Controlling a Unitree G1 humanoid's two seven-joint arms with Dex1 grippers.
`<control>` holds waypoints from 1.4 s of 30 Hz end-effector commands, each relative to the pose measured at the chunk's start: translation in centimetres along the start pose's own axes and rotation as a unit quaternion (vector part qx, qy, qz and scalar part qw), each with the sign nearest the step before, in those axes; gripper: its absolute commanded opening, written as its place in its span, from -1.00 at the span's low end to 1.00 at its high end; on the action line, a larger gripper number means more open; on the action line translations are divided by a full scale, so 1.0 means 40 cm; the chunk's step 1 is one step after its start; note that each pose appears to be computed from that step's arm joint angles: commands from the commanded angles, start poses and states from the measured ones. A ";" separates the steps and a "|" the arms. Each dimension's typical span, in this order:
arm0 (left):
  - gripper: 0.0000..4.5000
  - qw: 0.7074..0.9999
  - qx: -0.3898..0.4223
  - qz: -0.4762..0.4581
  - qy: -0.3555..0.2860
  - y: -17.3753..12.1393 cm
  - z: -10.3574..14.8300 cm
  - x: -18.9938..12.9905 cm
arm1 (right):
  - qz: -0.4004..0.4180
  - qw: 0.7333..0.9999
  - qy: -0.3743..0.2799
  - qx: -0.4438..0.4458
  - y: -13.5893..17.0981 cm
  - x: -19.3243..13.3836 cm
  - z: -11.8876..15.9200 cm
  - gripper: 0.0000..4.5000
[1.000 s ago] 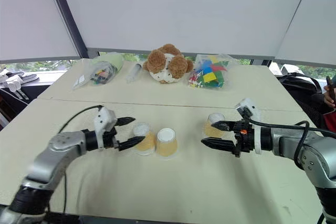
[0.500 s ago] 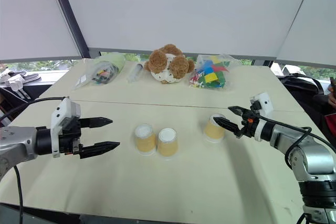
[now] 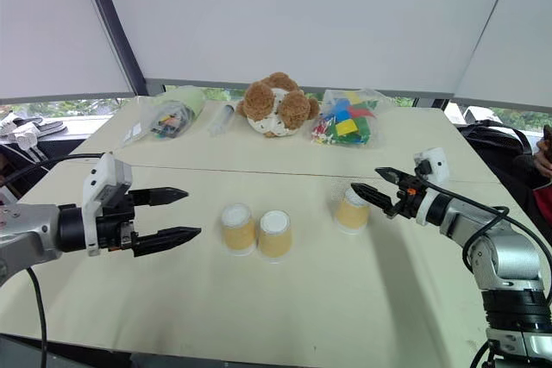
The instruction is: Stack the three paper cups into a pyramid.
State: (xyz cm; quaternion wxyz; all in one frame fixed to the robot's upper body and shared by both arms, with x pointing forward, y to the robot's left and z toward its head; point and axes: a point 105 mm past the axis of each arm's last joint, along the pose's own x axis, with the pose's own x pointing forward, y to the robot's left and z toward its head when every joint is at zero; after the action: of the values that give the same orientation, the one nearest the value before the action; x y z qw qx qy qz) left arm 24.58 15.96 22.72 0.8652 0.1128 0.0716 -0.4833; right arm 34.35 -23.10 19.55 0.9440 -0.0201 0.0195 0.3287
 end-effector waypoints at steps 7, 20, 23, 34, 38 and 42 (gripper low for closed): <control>0.98 1.000 0.005 -0.006 -0.005 -0.019 0.022 -0.018 | -0.009 1.000 -0.021 0.003 -0.014 -0.027 0.036 1.00; 0.98 0.999 0.010 -0.035 0.020 -0.018 0.023 -0.030 | -0.008 1.000 -0.006 -0.004 0.004 0.001 -0.020 1.00; 0.98 0.999 0.010 -0.034 0.019 -0.019 0.023 -0.030 | 0.001 1.000 -0.003 -0.003 0.011 0.005 -0.025 1.00; 0.98 0.999 0.003 -0.027 0.018 -0.025 0.014 -0.028 | 0.027 1.000 0.011 0.012 0.010 0.037 -0.074 1.00; 0.98 1.000 0.002 -0.020 0.017 -0.023 0.011 -0.028 | 0.033 0.999 0.020 0.012 0.008 0.047 -0.095 1.00; 1.00 1.000 0.001 -0.015 0.018 -0.022 0.007 -0.028 | 0.037 0.999 0.020 0.007 0.007 0.055 -0.102 0.76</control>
State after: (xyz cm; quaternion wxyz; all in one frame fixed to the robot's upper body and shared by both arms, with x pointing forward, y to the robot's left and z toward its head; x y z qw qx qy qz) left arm 23.55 16.55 22.18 0.8564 0.1092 0.1132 -0.4918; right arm 35.52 -21.92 13.81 0.9311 -0.0084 0.0728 0.3574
